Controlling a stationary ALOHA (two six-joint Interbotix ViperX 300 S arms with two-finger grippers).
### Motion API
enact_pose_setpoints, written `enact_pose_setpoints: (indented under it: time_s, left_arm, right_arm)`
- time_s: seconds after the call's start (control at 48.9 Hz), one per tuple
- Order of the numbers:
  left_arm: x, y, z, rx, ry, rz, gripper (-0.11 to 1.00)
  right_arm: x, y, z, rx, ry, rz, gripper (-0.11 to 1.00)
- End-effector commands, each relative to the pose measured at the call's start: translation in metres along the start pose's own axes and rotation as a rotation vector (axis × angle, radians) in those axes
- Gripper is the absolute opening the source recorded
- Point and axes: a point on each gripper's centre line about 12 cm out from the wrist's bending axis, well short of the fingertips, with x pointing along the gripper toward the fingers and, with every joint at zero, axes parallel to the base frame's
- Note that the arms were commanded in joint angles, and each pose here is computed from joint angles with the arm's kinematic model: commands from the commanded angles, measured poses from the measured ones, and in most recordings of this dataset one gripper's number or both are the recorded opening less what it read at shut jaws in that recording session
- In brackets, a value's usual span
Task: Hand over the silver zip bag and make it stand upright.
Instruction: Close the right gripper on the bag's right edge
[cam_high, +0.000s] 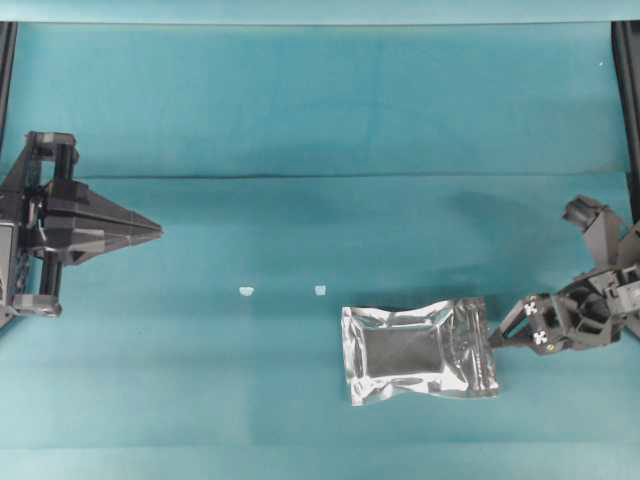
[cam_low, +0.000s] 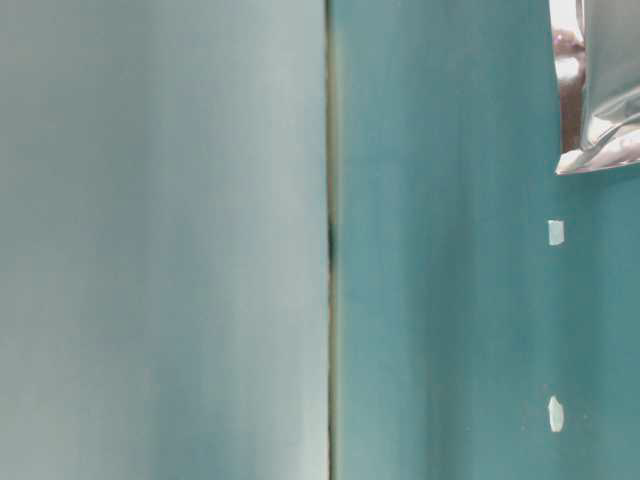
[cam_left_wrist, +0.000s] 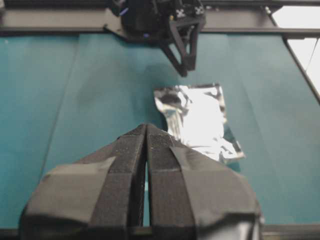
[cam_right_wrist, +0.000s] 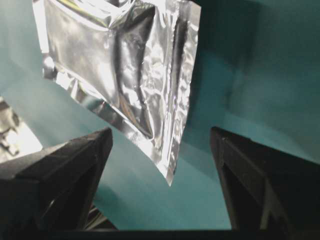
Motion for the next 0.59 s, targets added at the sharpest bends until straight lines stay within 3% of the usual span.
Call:
enact_pose_setpoints:
  time_s: [0.0,0.573]
  left_arm:
    - [0.001,0.000,0.008,0.003,-0.021,-0.002,0.00]
    - [0.001,0.000,0.007,-0.001,-0.017,-0.002,0.00]
  right_arm:
    - [0.005,0.001,-0.002,0.007,0.005,0.008,0.89]
    - [0.017,-0.011,0.001,0.014,-0.020,0.040,0.89]
